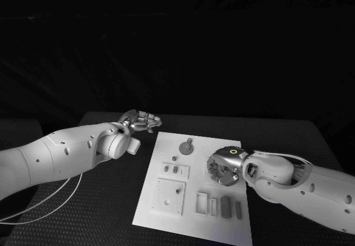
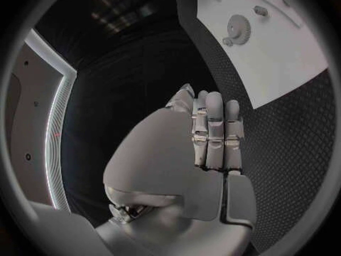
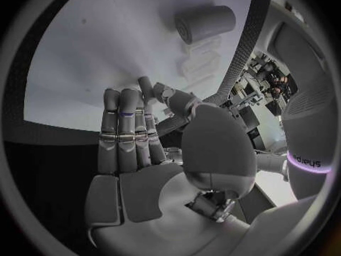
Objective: Assemble the parts on the task board
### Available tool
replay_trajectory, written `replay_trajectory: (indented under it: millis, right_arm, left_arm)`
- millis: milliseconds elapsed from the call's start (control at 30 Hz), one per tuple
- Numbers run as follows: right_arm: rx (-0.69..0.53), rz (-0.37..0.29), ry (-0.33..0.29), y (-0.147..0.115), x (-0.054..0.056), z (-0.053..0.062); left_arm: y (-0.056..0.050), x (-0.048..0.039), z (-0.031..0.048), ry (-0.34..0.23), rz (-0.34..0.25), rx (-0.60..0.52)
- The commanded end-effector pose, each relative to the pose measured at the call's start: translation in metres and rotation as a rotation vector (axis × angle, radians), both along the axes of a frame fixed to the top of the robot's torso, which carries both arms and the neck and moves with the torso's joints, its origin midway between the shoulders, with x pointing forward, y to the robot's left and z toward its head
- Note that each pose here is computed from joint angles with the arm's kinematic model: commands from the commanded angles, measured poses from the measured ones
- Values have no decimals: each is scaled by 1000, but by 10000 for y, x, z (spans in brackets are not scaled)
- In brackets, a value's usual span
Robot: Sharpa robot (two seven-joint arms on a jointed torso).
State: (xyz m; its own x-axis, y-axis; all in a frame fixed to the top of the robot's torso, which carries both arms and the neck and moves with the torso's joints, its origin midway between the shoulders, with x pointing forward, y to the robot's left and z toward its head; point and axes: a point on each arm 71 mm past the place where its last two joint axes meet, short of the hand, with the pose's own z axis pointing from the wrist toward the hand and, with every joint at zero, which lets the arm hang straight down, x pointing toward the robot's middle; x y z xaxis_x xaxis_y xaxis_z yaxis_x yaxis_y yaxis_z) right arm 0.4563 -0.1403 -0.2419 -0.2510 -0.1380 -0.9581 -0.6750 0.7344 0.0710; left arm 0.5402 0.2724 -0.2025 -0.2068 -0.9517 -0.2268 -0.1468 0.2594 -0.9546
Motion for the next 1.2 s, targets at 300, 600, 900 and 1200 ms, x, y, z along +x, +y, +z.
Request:
replay_trajectory:
  millis: [300, 600, 900, 1200]
  right_arm:
    - [-13, 25, -35, 43, -31, -27]
    - [3, 20, -68, 47, -40, 2]
    - [22, 19, -75, 29, -75, 50]
    - [80, 14, -62, 45, -48, 292]
  left_arm:
    - [-19, -2, 11, -4, -15, -8]
    - [-23, 0, 11, -6, -14, -8]
    - [-25, 3, 12, -7, -13, -7]
    - [-26, 9, 11, -7, -12, -7]
